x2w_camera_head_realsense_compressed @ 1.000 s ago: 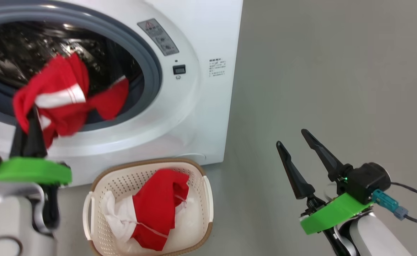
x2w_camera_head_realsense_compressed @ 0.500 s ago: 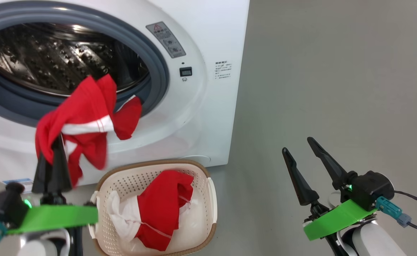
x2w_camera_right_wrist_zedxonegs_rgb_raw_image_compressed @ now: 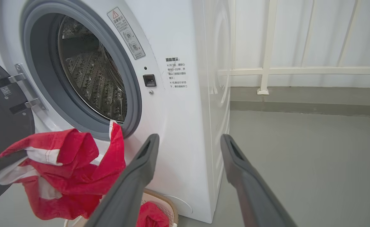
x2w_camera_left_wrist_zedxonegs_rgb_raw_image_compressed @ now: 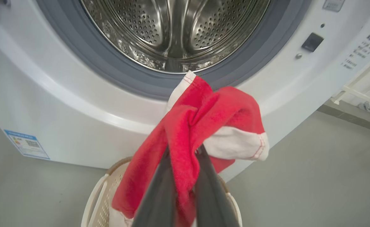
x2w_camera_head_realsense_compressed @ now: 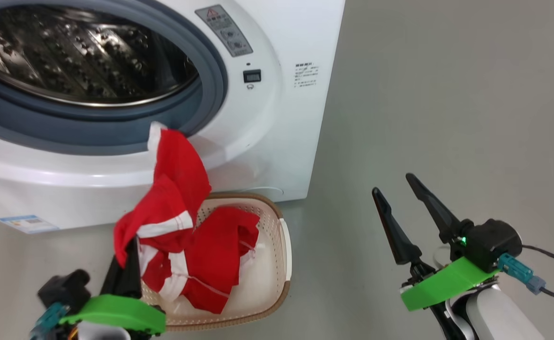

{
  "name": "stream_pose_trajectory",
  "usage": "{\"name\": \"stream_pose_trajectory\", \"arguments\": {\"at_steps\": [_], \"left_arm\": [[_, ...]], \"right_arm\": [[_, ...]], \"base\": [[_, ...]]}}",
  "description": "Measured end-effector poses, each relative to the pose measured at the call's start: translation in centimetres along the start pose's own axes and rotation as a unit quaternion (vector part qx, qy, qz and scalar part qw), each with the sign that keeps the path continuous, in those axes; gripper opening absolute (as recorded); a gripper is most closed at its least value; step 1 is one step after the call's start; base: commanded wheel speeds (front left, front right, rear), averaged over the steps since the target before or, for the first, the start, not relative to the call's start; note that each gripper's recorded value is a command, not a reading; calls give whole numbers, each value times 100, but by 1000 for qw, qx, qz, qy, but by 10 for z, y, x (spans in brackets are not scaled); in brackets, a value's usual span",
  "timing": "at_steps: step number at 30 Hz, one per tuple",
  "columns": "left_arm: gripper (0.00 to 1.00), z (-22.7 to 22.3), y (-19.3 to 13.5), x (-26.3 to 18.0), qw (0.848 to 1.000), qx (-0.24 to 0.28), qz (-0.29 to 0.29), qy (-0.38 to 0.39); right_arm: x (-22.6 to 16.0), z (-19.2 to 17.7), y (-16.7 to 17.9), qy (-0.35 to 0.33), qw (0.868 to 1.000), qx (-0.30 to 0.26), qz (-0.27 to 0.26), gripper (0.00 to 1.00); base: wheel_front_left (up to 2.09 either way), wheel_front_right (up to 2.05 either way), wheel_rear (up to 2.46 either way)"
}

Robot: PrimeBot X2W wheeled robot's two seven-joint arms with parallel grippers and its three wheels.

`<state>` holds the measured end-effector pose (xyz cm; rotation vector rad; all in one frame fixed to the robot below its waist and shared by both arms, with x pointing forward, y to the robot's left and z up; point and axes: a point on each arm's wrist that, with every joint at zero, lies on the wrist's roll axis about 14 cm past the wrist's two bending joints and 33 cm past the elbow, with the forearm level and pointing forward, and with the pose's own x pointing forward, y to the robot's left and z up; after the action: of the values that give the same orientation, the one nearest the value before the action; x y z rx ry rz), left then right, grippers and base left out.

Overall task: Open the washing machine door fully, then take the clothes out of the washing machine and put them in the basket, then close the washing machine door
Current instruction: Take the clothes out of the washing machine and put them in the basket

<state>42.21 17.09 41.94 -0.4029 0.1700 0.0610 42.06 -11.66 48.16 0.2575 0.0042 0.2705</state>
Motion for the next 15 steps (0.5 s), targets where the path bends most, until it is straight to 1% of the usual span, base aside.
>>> {"name": "stream_pose_trajectory", "arguments": {"at_steps": [3,6,8,15], "left_arm": [[0,-35,3,9,998,-5,8,58],[0,-52,5,16,996,5,12,89],[0,-66,7,20,993,3,19,113],[0,-118,10,27,977,0,33,211]], "right_arm": [[7,-3,-1,3,1000,1,3,100],[8,-9,-3,11,1000,3,0,100],[8,-14,-5,17,1000,8,-3,100],[16,-25,-17,30,1000,5,-8,100]], "base": [[0,0,0],[0,0,0],[0,0,0],[0,0,0]]}}
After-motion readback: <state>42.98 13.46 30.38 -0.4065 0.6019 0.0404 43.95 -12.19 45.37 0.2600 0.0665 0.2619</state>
